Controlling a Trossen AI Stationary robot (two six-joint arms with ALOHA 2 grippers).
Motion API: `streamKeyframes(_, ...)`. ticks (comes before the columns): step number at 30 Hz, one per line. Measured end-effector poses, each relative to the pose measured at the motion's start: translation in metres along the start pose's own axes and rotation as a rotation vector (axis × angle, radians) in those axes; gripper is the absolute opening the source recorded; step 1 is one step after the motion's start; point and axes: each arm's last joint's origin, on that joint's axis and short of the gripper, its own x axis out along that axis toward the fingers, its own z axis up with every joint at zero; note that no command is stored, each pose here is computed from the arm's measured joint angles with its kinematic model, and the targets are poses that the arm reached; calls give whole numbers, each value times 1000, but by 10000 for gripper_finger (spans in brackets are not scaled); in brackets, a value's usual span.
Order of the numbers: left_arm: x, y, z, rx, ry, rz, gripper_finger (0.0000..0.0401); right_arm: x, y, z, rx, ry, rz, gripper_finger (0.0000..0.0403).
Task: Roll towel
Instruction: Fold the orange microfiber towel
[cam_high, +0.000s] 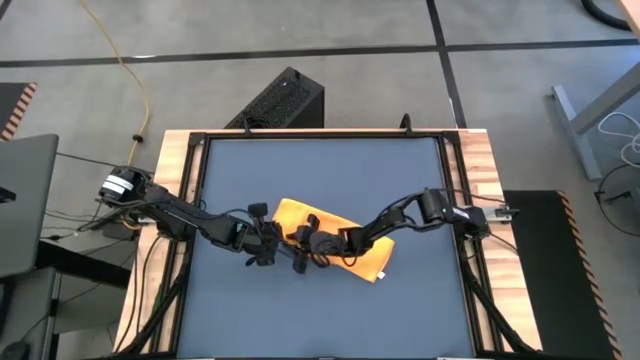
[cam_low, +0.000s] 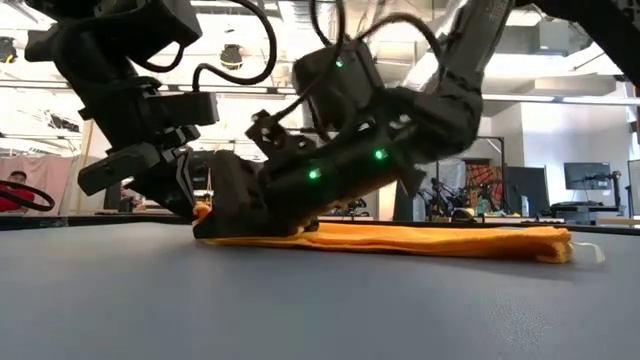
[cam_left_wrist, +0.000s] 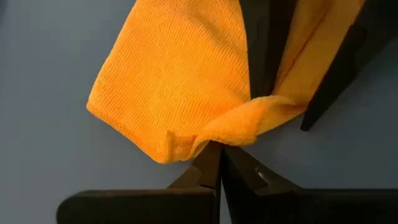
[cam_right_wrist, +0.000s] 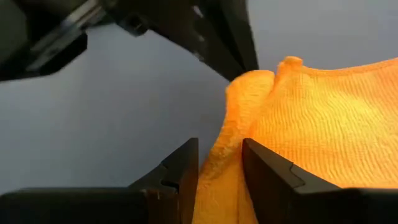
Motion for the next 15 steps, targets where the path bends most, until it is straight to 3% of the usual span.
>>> streamKeyframes(15,-29,11,9,-74,-104,-52,0,3,1,-1,-46,113,-17,150)
